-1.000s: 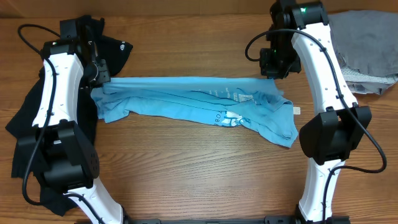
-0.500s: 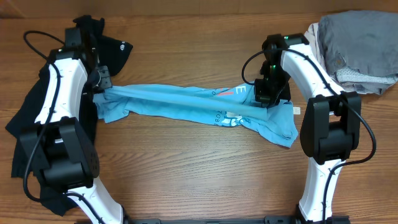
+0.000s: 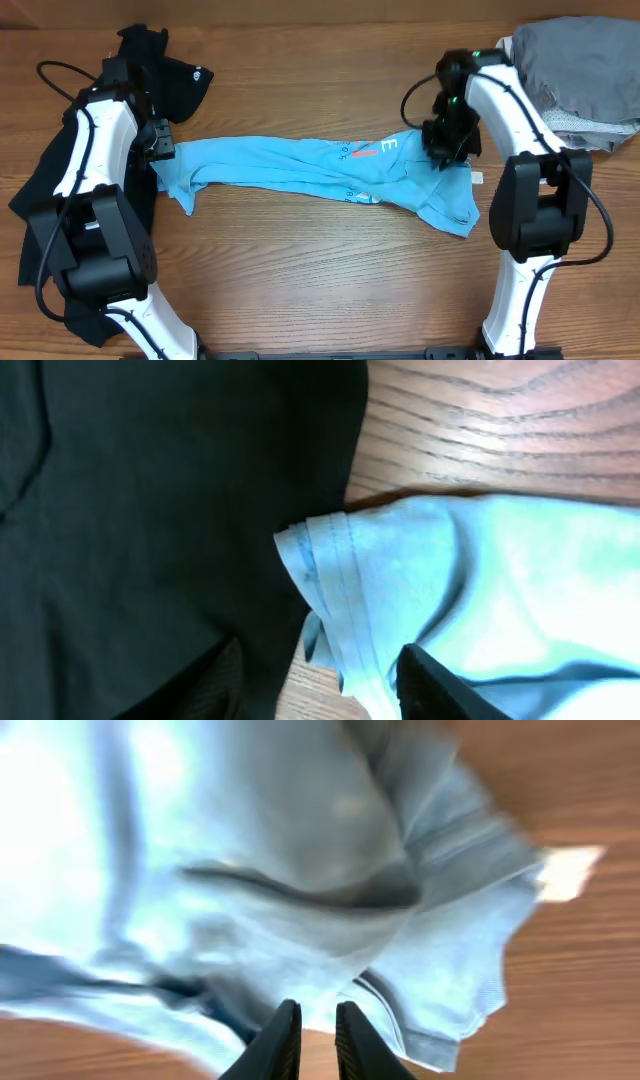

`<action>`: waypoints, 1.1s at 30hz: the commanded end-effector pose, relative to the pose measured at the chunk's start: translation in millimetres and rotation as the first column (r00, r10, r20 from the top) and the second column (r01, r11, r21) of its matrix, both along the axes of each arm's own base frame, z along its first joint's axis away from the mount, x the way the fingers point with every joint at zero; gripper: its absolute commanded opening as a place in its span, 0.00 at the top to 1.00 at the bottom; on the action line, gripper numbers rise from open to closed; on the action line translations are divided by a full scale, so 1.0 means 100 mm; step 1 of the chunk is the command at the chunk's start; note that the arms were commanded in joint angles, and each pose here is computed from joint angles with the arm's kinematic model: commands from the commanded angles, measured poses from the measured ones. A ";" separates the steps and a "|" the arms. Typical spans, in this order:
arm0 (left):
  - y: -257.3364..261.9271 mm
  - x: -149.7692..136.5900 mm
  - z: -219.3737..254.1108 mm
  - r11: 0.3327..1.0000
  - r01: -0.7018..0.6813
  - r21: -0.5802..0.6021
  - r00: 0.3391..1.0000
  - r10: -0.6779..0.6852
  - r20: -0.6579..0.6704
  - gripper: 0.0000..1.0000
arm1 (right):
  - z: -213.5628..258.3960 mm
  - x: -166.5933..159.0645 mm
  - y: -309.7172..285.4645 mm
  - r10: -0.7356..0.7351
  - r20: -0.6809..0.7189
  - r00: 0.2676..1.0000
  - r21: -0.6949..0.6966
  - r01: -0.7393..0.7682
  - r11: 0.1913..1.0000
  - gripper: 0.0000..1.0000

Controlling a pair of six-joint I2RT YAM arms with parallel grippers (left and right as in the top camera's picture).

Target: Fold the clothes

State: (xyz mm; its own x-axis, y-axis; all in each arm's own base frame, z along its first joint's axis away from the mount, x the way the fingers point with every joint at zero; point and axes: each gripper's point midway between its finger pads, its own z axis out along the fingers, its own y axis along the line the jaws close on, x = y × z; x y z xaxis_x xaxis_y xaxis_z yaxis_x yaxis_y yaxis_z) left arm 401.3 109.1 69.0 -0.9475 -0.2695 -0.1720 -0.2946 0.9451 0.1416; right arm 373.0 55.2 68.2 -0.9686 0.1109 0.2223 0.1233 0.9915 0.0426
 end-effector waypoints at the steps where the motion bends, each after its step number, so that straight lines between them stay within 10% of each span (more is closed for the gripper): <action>1: -0.02 0.11 0.13 0.999 -0.001 -0.054 0.999 0.003 0.036 0.37 | 0.51 0.29 0.01 0.017 0.135 0.991 0.015 -0.019 1.000 0.64; 6: -0.14 0.12 0.08 0.986 0.053 -0.161 0.998 -0.046 0.046 0.28 | 0.81 0.35 0.11 0.060 0.190 0.980 0.067 -0.074 0.995 0.20; 17: -0.48 -0.25 -0.41 0.941 0.080 -0.328 0.992 -0.107 -0.065 0.36 | 0.78 0.32 0.12 0.065 0.174 0.983 0.064 -0.077 0.995 0.19; 33: -0.30 -0.43 -0.76 0.974 0.037 -0.222 0.993 -0.061 -0.101 0.37 | 0.78 0.38 0.12 0.083 0.198 0.977 0.065 -0.097 0.993 0.19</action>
